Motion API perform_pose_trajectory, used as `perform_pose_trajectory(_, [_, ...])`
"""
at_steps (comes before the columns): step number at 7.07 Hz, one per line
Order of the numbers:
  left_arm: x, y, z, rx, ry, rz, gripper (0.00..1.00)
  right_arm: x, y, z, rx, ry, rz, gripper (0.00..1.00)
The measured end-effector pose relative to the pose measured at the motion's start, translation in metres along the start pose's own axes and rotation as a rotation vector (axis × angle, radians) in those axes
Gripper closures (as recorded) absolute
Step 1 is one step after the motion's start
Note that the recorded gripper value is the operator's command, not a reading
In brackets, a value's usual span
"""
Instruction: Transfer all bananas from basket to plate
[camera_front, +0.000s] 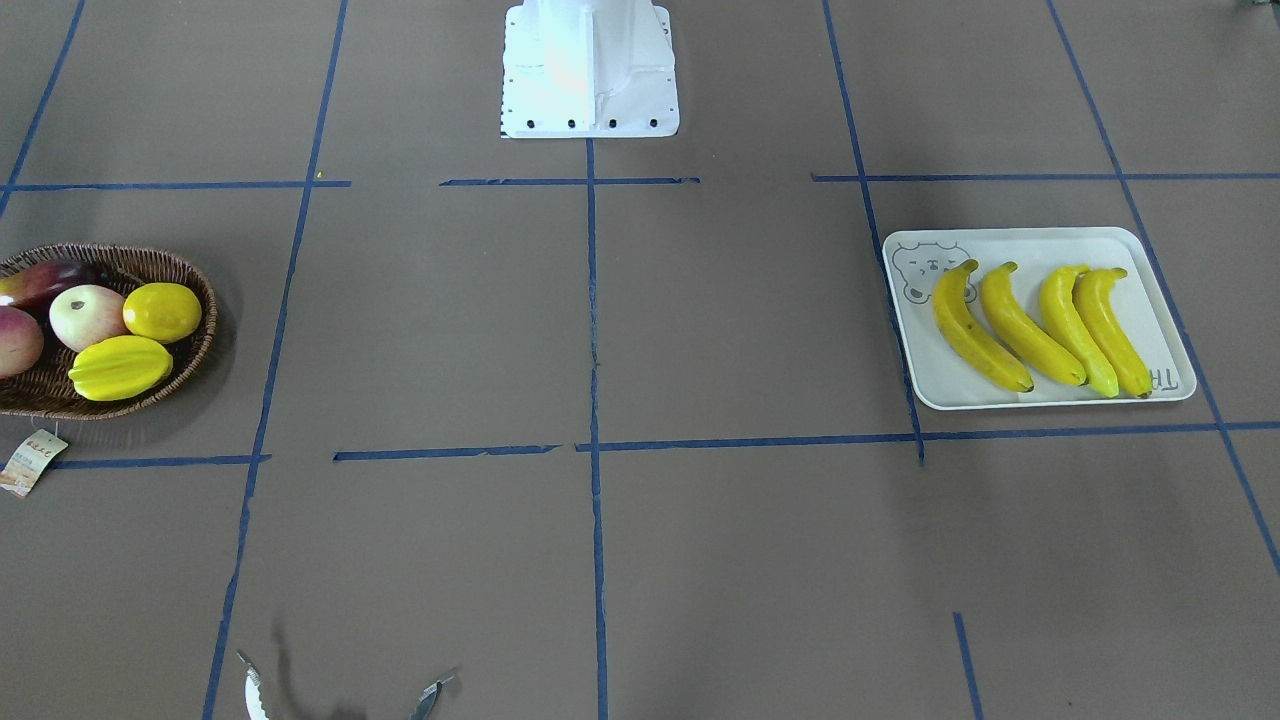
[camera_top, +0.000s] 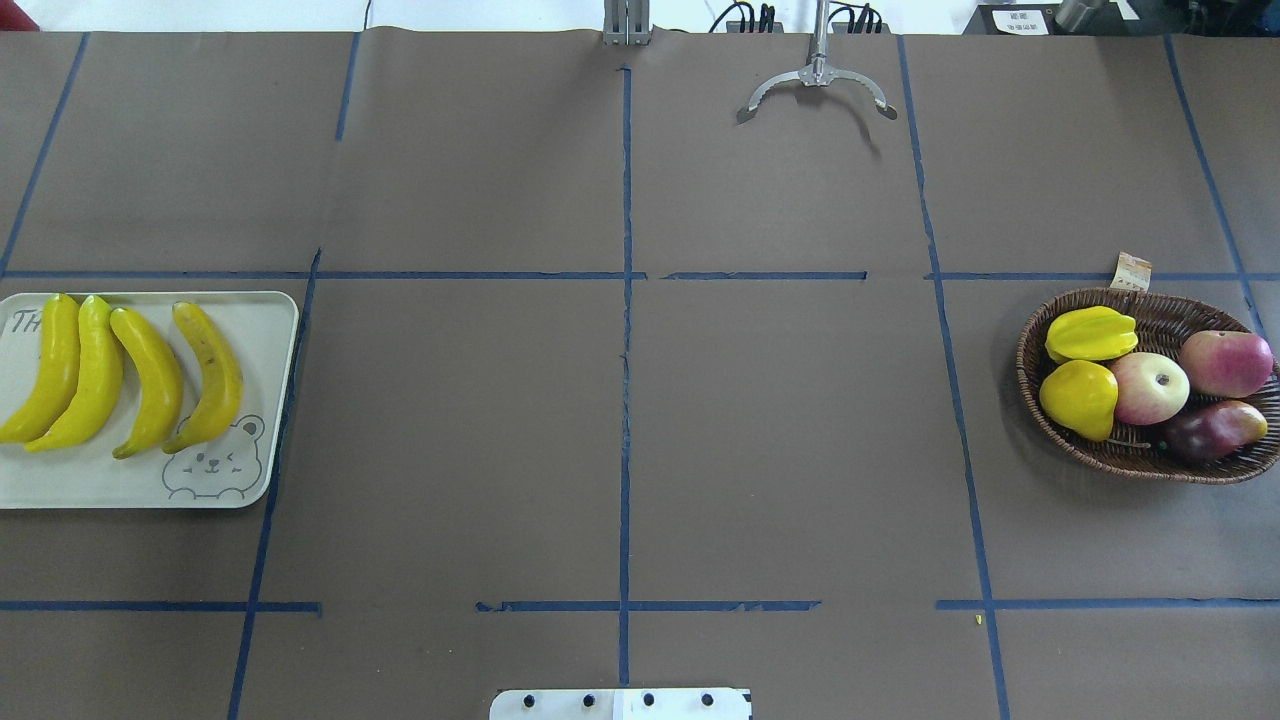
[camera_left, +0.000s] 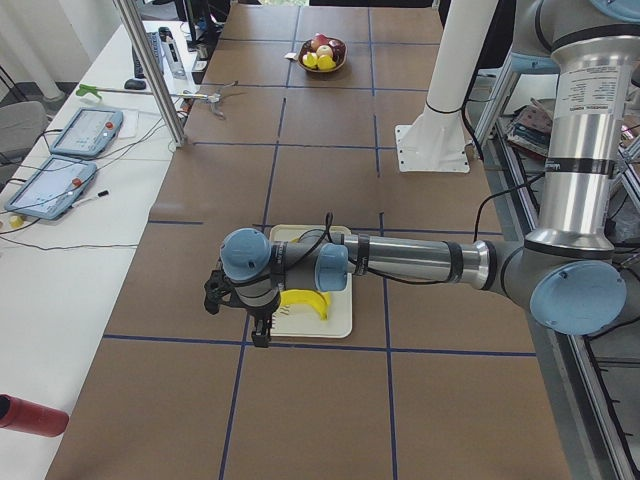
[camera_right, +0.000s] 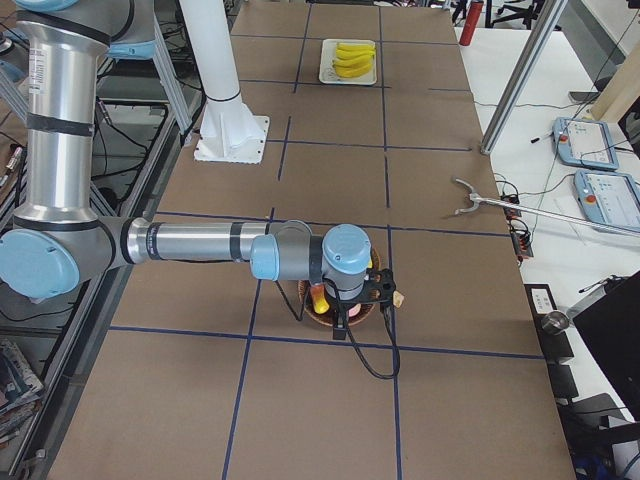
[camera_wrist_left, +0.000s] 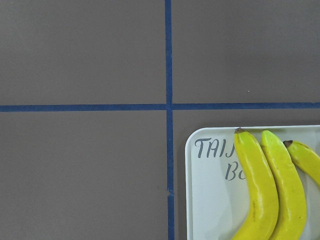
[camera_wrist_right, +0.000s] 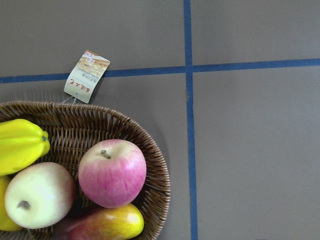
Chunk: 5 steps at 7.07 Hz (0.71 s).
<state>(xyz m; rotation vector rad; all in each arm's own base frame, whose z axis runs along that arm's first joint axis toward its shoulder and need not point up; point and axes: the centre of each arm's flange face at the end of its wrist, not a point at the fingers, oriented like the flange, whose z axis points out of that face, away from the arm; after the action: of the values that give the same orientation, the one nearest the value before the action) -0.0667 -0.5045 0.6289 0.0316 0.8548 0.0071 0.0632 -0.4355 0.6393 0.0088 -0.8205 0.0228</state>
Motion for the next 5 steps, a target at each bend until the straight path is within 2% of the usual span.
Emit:
perform_pose_trajectory(3, [-0.0013,-0.0001,0.0016,-0.002,0.0,-0.002,0.0,0.0199,0.0041,0.0024,0.001,-0.058,-0.014,0.0])
perform_pose_trajectory(5, [-0.0038,-0.0001,0.0038,-0.003,0.0,-0.002,0.0,0.0196,0.0038,0.002,0.003,-0.065,-0.015,0.0])
